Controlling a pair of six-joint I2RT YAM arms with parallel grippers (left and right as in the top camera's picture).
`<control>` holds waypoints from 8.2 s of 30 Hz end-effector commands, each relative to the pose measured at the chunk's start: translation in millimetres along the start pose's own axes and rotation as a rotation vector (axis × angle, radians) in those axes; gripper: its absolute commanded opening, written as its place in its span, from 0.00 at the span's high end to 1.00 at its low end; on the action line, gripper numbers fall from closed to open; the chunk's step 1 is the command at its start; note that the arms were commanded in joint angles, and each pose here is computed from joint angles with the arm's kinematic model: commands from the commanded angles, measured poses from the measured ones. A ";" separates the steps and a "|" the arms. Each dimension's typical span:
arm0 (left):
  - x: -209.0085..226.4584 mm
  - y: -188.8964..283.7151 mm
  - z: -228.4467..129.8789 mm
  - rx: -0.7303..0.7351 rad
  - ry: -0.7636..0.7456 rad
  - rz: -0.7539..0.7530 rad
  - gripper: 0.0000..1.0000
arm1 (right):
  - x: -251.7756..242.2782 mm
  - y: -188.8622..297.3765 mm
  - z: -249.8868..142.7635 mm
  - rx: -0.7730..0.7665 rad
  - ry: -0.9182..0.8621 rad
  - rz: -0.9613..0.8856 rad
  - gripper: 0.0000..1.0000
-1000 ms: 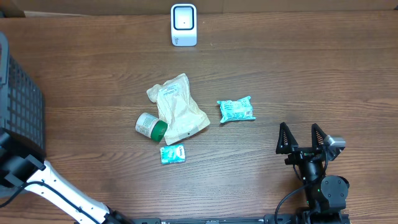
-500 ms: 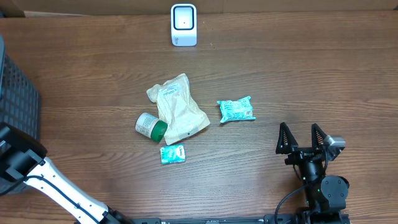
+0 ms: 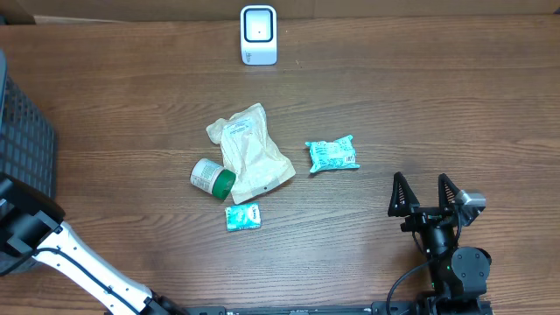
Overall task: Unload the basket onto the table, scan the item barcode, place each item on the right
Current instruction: 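Reach the left gripper into the basket and grasp the orange Kleenex pack, then carry the Kleenex pack toward the scanner and drop it on table, then move the right gripper to the Kleenex pack and green wipes packet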
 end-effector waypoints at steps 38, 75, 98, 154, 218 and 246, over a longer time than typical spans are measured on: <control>13.6 366.0 -195.8 -0.605 -0.060 -0.218 0.24 | 0.2 -0.3 -2.4 0.000 0.003 0.008 0.00; 49.2 57.4 -15.8 -0.383 0.043 -0.127 0.12 | 0.1 -0.3 -2.5 0.000 0.003 0.008 0.00; 17.9 -22.0 11.2 -0.339 -0.092 0.022 0.15 | 0.1 -0.3 -2.5 0.000 0.004 0.008 0.00; -12.7 223.5 -19.7 -0.540 -0.086 -0.687 0.96 | 0.2 -0.3 -2.4 0.000 0.003 0.008 0.00; -229.6 407.0 -322.2 -0.204 -1.010 -0.832 0.00 | 0.3 -0.3 -2.2 -0.002 0.003 0.008 0.00; -160.4 374.7 -221.7 -0.274 -0.658 -0.567 0.00 | 78.2 -53.1 84.5 0.664 -0.003 0.066 0.00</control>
Point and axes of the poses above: each gripper's point midway between its finger pads, its own y axis back along the fingers, its own x axis along the line the jaws close on, z = x × y, the point moved 6 cm from there along y, back along the fingers, and after that the axes turned 5 degrees about -y, right-handed, at the moved point
